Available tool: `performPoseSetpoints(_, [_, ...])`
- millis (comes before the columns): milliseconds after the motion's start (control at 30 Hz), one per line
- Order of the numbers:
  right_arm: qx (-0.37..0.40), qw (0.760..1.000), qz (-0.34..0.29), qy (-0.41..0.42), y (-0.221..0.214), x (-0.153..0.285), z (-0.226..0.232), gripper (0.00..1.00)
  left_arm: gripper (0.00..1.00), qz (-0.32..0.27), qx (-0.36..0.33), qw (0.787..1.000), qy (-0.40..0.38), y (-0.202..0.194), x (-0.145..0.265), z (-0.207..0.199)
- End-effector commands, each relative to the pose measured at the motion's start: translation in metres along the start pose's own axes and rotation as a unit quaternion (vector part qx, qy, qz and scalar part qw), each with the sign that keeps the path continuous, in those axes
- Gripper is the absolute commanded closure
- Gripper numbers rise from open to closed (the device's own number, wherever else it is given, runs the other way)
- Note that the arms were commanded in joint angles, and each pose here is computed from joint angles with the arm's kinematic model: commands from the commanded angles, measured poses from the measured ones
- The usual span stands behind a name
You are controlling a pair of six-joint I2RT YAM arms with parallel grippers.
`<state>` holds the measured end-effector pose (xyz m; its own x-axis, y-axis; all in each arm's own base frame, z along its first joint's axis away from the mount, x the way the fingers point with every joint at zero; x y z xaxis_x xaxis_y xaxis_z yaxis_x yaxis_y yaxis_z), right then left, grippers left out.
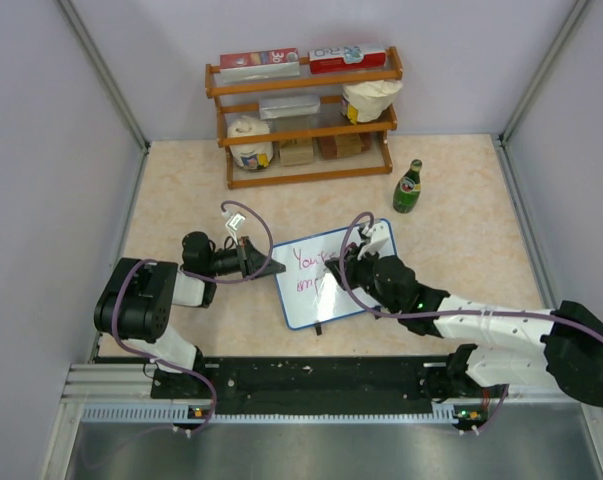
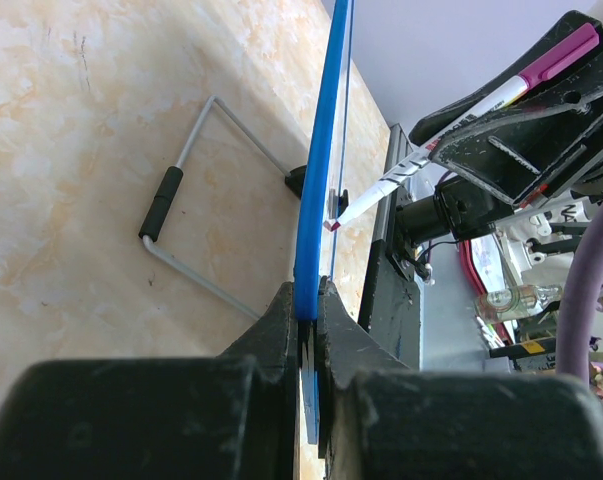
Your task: Write a sentence on the whiteboard
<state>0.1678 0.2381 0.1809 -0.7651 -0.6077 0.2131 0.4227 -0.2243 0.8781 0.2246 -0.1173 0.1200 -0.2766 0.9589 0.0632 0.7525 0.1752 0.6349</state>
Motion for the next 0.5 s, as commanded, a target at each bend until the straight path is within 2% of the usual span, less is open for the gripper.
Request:
performPoseSetpoints(0, [0.0, 0.999, -0.029, -0.031, 0.017, 0.0, -0.003, 1.0, 1.0, -0.029, -0.041, 0.998, 0.024, 0.006, 0.001, 0.009])
performPoseSetpoints(467, [0.007, 1.0, -0.005, -0.009, 0.006, 0.005, -0.005, 1.0, 1.0, -0.029, -0.041, 0.998, 0.024, 0.006, 0.001, 0.009])
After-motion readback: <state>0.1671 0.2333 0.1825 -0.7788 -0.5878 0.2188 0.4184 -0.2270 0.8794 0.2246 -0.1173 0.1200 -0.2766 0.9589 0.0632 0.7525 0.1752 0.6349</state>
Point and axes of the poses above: each gripper's point midway between its finger pads, its own x axis back along the fingers, its own z axis along the line the jaws close on, y = z × x, the point moved 9 cm from there along x, back along the fingers, and after that the axes turned 3 degrees about -x, right-handed, at the moved point
